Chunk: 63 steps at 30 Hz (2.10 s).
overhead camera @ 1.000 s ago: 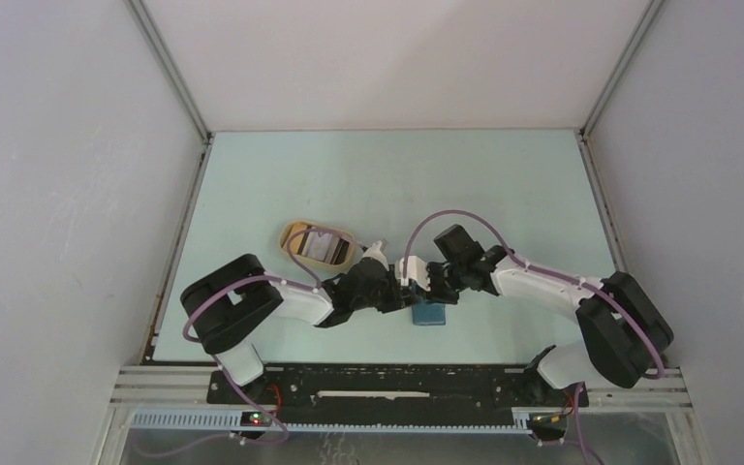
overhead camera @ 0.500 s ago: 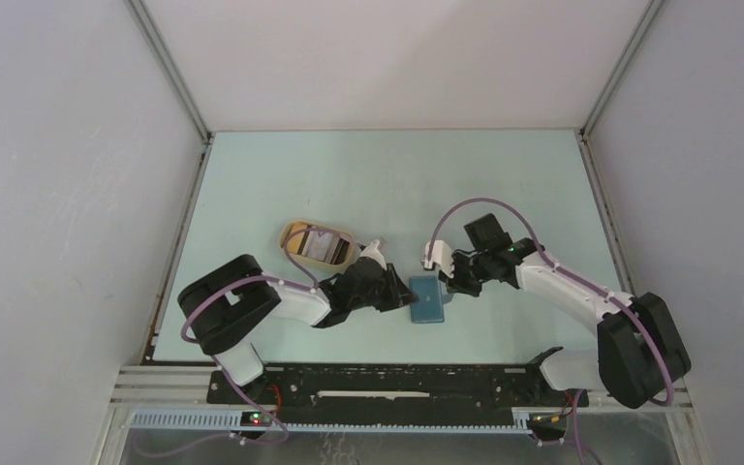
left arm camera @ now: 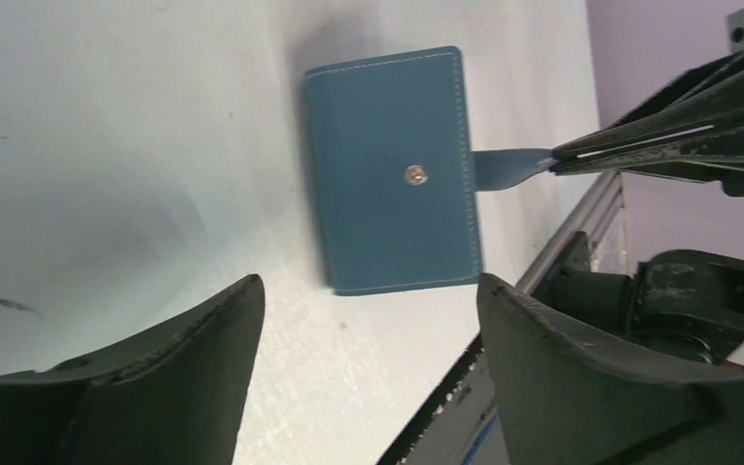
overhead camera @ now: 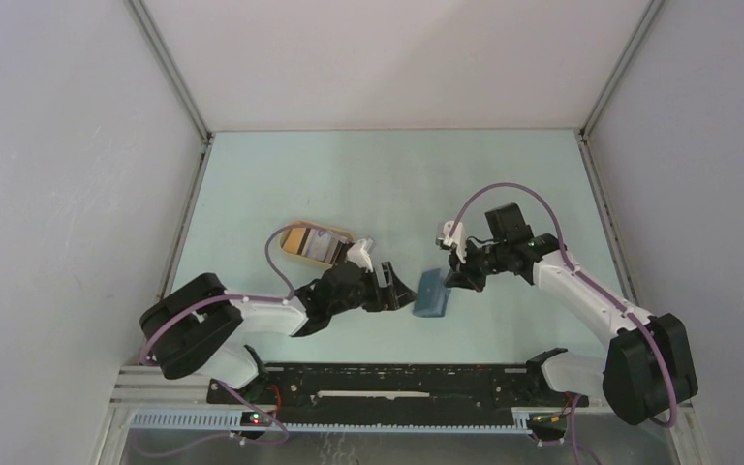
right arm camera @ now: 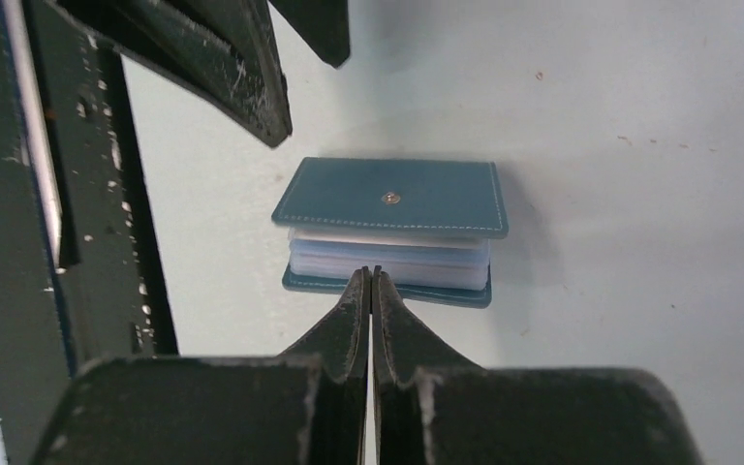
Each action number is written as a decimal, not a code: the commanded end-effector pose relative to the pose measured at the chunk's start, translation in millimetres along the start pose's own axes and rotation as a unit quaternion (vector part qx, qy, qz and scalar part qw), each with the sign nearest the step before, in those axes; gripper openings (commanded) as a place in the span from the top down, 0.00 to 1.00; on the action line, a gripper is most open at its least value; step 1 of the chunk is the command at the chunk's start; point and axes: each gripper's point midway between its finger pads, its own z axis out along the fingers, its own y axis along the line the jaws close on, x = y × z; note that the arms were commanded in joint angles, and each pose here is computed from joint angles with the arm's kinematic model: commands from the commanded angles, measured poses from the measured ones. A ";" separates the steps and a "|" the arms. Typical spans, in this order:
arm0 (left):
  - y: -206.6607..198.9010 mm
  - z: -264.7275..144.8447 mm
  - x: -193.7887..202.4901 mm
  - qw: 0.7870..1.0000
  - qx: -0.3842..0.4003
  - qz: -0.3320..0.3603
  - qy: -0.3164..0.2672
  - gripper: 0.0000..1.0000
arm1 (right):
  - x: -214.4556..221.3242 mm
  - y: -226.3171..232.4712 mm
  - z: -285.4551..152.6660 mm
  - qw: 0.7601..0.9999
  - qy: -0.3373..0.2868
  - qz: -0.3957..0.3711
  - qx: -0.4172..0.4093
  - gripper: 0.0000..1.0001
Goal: Put the credit cards into the card holder
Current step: Open the card holder at the center of the board.
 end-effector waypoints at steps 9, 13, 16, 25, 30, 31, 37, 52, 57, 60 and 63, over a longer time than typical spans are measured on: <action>-43.3 3.4 -0.5 0.994 0.096 0.044 0.008 0.00 | -31.3 5.0 -9.2 0.998 -0.058 0.019 -0.023 1.00; -39.4 13.7 2.0 0.995 0.059 0.073 0.023 0.00 | -31.3 4.2 -9.7 0.998 -0.058 0.020 -0.021 1.00; -27.1 22.2 2.4 0.995 0.007 0.093 0.034 0.05 | -31.3 3.6 -10.2 0.998 -0.059 0.020 -0.020 1.00; 3.5 22.5 -6.1 0.991 -0.085 0.103 0.023 0.68 | -24.5 -4.0 -14.1 0.999 -0.047 0.017 -0.001 1.00; 14.8 10.4 -1.4 0.991 -0.097 0.086 0.017 0.99 | -3.1 -23.9 -23.6 0.999 -0.002 -0.002 0.051 1.00; 17.7 8.2 2.3 0.992 -0.096 0.081 0.019 1.00 | 1.4 -27.1 -25.2 0.998 0.005 -0.003 0.058 1.00; 27.5 2.9 23.9 0.995 -0.079 0.046 0.038 1.00 | 43.5 -38.6 -16.4 0.994 0.082 0.021 0.071 1.00; 15.0 -6.0 41.1 0.999 -0.002 -0.021 0.039 1.00 | 20.4 -36.5 -26.3 0.993 0.032 0.094 0.059 0.46; 9.8 -8.7 37.6 0.999 0.011 -0.033 0.028 1.00 | -4.9 -0.2 -23.9 0.998 -0.032 0.045 -0.024 0.45; 9.3 -9.5 38.0 0.999 0.015 -0.038 0.027 1.00 | -2.6 -4.9 -10.8 0.998 -0.012 0.063 -0.015 0.48; 10.3 -10.8 39.1 0.998 0.018 -0.046 0.024 1.00 | -1.8 -9.3 0.7 0.996 0.001 0.087 -0.007 0.51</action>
